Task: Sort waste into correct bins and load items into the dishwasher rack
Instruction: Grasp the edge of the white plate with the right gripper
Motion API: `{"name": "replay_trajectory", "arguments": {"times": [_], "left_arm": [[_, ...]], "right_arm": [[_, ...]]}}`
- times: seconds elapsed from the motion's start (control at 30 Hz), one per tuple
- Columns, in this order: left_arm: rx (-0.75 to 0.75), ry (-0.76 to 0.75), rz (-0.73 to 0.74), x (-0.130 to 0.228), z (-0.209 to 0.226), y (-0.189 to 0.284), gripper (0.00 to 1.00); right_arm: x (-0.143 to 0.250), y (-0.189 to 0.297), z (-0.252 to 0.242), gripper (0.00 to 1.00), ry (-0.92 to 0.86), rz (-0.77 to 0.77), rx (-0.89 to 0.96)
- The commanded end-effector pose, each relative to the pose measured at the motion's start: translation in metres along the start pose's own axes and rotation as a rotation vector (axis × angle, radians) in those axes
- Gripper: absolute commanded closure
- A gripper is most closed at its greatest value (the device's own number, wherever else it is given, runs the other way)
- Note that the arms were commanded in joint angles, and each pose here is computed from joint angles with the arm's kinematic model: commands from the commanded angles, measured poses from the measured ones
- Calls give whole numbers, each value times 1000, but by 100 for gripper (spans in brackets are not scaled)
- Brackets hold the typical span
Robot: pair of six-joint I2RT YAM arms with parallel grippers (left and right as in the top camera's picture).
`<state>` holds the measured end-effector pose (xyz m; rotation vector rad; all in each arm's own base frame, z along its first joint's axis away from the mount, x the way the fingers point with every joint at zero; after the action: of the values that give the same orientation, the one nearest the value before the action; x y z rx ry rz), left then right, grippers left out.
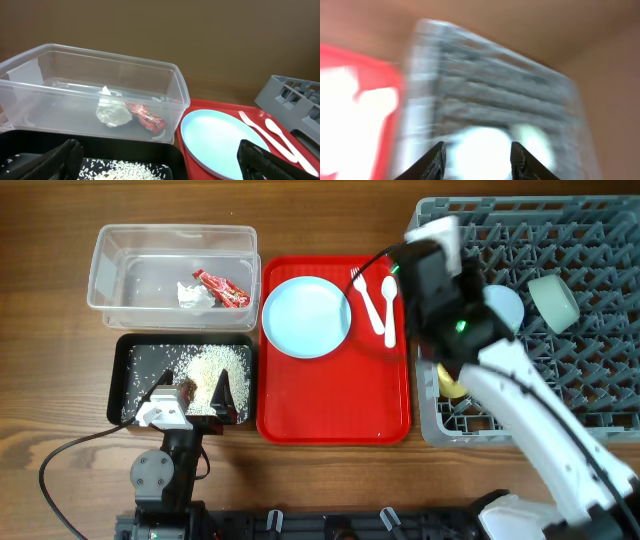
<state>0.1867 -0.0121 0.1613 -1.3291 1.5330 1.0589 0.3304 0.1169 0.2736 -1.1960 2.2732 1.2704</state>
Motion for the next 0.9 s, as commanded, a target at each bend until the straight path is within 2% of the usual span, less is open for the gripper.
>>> {"name": "replay_trajectory", "arguments": {"times": [0.0,0.03,0.1,0.13,0.2,0.27,0.33,0.43,0.5,0.67,0.77,0.83,0.87], "left_arm": [[-3,-12,6,1,1,0,0],[-3,-12,6,1,1,0,0],[-3,-12,5,1,1,0,0],[-3,-12,6,1,1,0,0],[-3,-12,6,1,1,0,0],[-3,-12,6,1,1,0,0],[-3,-12,6,1,1,0,0],[-3,-12,6,1,1,0,0],[-3,-12,6,1,1,0,0],[-3,-12,6,1,1,0,0],[-3,-12,6,1,1,0,0],[-3,-12,5,1,1,0,0],[-3,-12,5,1,1,0,0]], "right_arm": [[-9,54,88,58,18,-103,-637],[-7,69,109,57,-46,-67,-781],[-5,81,130,59,-138,9,-933],[-1,80,142,58,-201,94,-1000],[7,56,149,58,-279,208,-946],[5,19,144,49,-376,247,-837],[6,-24,141,49,-461,277,-791],[19,-68,148,50,-598,405,-855],[26,-90,163,47,-625,448,-900],[46,-117,187,48,-728,566,-839],[48,-120,195,69,-723,570,-837],[51,-120,195,89,-720,581,-785],[55,-122,193,95,-728,598,-748]]}}
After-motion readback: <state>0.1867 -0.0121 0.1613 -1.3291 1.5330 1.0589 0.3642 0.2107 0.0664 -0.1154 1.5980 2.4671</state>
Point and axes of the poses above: each gripper's point midway between its finger pads, its own y axis back along the fingers, its own z axis along the line the jaws close on, x = y × z, the point moved 6 cm from there along y, back along the fingers, and after that the axes turned 6 degrees about y, right-handed, at the moved point
